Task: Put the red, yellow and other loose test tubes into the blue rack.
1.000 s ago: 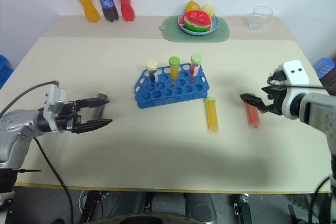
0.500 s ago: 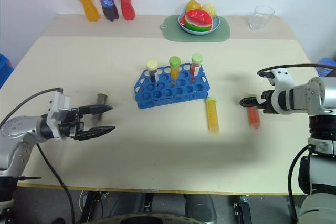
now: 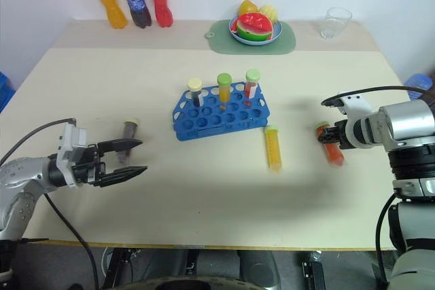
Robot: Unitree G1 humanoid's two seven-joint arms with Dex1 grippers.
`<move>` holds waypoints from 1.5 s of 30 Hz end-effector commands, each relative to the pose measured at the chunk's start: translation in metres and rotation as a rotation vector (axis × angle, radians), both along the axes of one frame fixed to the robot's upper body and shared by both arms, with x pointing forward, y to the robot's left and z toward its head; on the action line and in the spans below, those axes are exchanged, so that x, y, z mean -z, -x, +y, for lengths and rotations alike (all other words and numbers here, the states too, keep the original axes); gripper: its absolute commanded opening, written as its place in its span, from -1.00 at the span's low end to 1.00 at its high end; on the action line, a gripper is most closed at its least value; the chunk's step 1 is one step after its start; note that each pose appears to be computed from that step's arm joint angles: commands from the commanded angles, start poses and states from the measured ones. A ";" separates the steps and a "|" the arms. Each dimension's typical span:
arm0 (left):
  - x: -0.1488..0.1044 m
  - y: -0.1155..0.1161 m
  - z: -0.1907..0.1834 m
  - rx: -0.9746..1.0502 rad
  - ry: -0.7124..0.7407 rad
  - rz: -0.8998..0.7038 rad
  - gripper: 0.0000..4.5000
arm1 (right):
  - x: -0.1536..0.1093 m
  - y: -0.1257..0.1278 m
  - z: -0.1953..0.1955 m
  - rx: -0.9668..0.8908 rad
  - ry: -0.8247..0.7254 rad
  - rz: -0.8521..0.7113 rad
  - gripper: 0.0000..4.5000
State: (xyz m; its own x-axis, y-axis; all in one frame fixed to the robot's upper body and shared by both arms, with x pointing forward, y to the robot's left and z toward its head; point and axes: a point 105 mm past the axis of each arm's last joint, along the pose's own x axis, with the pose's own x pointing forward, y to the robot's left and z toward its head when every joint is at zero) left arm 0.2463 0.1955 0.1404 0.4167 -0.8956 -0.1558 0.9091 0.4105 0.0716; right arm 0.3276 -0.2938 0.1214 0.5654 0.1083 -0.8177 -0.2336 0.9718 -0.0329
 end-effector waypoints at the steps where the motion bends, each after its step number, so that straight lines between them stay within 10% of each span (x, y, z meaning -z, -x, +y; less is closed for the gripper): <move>1: -0.010 0.000 0.000 -0.008 0.014 -0.047 0.63 | -0.024 -0.004 0.019 -0.161 -0.056 -0.133 -0.64; 11: -0.010 -0.005 -0.011 -0.025 0.062 -0.061 0.63 | -0.073 0.014 0.100 -0.578 -0.497 -0.721 -0.64; 24: -0.010 -0.011 -0.019 -0.032 0.114 -0.051 0.63 | -0.056 -0.028 0.146 -0.465 -0.351 -1.107 -0.64; 33: -0.010 -0.008 -0.016 -0.043 0.114 -0.048 0.63 | -0.034 -0.043 0.149 -0.372 -0.331 -1.152 -0.64; 45: -0.014 -0.009 -0.025 -0.055 0.115 -0.056 0.63 | -0.069 -0.022 0.176 -0.529 -0.541 -1.173 -0.64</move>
State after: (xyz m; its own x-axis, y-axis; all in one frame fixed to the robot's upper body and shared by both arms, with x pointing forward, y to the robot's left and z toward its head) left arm 0.2563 0.1736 0.1453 0.4786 -0.8764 -0.0528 0.8779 0.4769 0.0425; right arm 0.3539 -0.1219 0.1715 0.7144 0.6501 0.2587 -0.6527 0.7525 -0.0885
